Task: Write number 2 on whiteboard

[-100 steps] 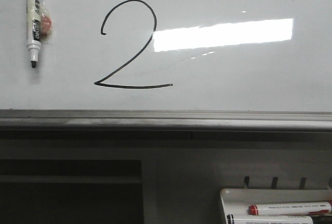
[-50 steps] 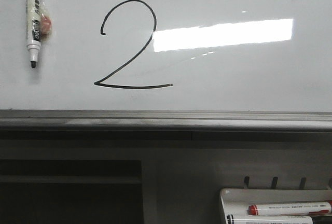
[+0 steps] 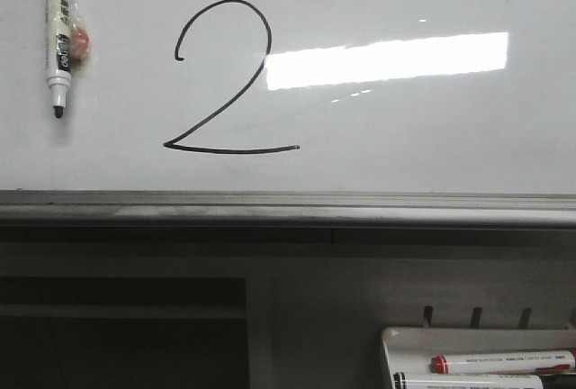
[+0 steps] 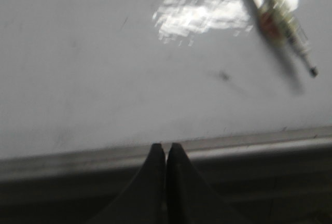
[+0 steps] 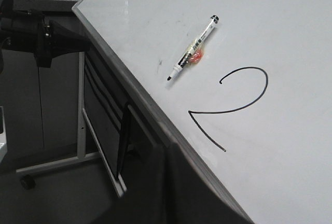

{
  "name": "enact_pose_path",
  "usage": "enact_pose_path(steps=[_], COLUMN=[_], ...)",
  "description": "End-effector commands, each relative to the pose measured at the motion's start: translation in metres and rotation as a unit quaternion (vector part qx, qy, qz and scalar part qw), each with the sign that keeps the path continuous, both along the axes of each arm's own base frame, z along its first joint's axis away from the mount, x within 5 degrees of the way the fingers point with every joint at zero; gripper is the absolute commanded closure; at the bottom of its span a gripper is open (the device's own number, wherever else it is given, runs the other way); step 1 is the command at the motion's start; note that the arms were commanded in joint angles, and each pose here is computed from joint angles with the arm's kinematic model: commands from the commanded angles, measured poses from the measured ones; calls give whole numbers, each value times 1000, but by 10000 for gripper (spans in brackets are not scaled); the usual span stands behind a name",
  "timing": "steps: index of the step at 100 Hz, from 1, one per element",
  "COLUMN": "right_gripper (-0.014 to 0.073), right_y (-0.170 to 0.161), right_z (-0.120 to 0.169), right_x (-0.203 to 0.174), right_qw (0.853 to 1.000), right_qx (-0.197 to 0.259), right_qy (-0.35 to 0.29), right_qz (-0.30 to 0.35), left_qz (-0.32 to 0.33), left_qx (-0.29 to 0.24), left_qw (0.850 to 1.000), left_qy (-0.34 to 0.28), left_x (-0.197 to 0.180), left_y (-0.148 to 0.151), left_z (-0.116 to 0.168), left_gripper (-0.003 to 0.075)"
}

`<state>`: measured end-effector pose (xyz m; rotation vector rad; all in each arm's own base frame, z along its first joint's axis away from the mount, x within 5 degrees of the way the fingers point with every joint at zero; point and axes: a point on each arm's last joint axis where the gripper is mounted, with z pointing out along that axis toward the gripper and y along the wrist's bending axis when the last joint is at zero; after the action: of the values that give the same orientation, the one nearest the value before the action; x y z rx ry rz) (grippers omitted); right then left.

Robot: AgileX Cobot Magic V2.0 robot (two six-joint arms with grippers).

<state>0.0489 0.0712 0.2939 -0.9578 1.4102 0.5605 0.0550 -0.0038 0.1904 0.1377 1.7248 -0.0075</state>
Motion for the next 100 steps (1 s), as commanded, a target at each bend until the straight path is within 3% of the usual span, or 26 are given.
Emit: enact_pose_path(steps=[1, 100], right_gripper=[656, 656], right_y=[0, 0], right_z=[15, 13], right_x=[0, 0], right_qw=[999, 999], right_qx=[42, 33], right_qy=[-29, -23], right_qz=[2, 1], left_qz=[17, 21], left_qx=[-16, -4], left_qw=[1000, 1000], left_qy=[3, 1], left_x=[-2, -2], left_y=[2, 2], left_z=[-4, -4], left_gripper=[741, 741])
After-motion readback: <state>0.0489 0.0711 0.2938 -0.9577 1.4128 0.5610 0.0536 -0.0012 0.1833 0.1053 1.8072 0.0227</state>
